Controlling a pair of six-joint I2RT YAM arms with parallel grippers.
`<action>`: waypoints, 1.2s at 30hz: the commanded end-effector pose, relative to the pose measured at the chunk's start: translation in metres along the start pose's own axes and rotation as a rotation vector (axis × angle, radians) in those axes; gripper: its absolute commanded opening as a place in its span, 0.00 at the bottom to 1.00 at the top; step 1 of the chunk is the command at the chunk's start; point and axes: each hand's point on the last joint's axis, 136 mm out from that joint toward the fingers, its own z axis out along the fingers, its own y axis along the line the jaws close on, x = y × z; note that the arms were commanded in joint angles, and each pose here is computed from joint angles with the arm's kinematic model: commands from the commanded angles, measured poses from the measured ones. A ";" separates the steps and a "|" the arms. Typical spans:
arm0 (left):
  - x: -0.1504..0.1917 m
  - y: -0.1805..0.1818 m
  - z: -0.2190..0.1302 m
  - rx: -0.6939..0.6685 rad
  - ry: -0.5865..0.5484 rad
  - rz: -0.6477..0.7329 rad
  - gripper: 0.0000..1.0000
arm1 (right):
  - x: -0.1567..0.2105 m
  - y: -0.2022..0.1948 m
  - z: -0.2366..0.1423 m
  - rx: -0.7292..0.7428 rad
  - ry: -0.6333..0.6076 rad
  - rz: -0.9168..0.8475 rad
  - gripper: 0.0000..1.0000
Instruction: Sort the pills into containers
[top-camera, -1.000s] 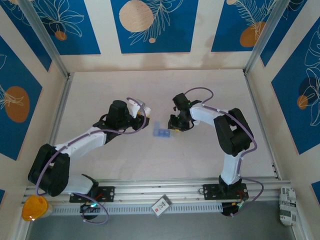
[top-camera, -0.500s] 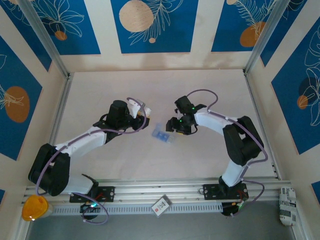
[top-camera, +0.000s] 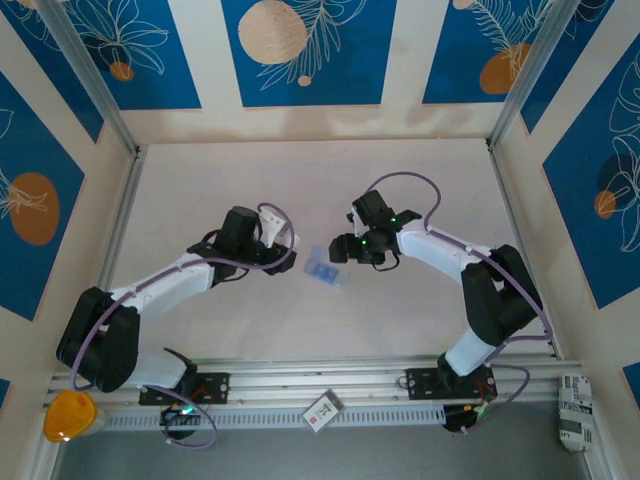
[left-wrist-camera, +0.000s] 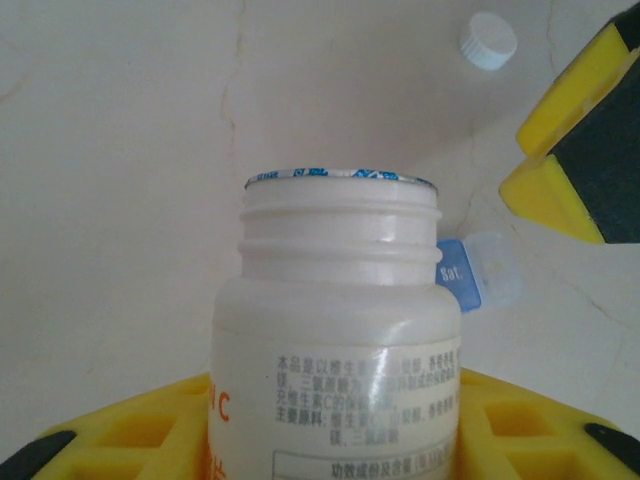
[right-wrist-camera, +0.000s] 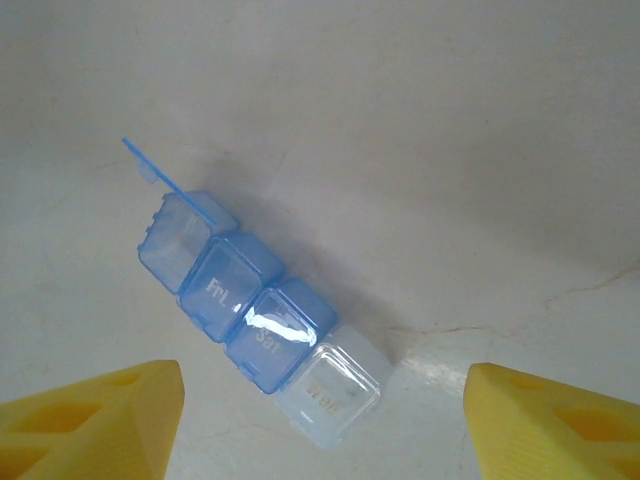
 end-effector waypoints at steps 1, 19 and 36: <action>0.009 -0.009 0.004 0.029 0.064 0.012 0.00 | 0.015 -0.009 0.014 0.034 0.052 -0.027 0.74; 0.045 -0.022 0.030 0.049 0.271 0.034 0.00 | 0.033 -0.020 0.040 0.095 0.131 -0.043 0.74; 0.058 -0.019 0.035 0.011 0.453 0.100 0.00 | 0.043 -0.029 0.049 0.133 0.159 -0.026 0.74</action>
